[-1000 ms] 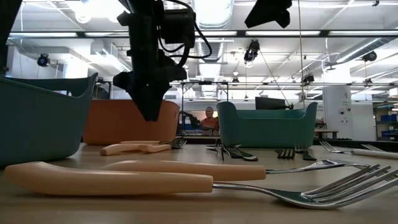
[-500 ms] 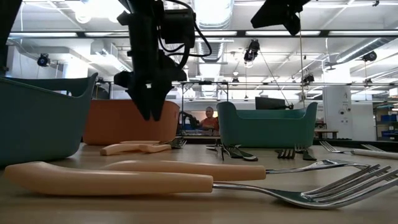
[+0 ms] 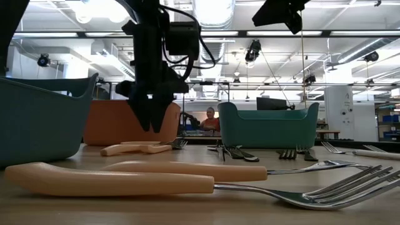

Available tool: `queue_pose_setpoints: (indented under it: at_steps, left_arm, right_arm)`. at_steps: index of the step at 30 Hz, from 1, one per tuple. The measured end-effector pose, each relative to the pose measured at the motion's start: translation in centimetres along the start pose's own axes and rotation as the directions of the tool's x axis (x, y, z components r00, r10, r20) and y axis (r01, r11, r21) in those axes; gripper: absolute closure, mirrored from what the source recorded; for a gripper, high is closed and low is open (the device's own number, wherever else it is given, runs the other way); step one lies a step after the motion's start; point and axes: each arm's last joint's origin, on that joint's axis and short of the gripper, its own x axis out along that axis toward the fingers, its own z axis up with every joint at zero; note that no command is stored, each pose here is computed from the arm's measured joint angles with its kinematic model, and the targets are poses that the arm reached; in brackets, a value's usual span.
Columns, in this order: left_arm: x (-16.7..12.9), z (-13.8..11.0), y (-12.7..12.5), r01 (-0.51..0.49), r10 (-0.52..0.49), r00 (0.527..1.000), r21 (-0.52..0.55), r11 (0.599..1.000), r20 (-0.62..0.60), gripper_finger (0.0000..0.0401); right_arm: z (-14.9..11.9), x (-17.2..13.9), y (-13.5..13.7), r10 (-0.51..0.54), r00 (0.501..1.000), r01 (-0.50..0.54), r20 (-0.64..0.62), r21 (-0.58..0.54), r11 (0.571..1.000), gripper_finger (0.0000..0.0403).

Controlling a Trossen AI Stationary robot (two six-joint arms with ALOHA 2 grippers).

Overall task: Sort silverware by color (type)
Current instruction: Put the orange fork into the blue-green bin

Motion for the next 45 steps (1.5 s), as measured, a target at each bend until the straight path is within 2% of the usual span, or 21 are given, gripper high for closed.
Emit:
queue_pose_setpoints:
  at_steps: [25,45]
  left_arm:
    - [2.5,0.0,-0.6,-0.038,0.039,0.998,0.014,0.999,-0.043,0.0246]
    - [3.2,-0.5,-0.2,-0.033,0.035,0.998,0.025,0.999,-0.056,0.0327]
  right_arm:
    - [-0.1,0.0,0.0,-0.001,1.000,0.001,-0.007,0.002,1.000,0.0344]
    - [-0.1,0.1,0.0,-0.002,1.000,0.002,-0.008,0.008,1.000,0.0344]
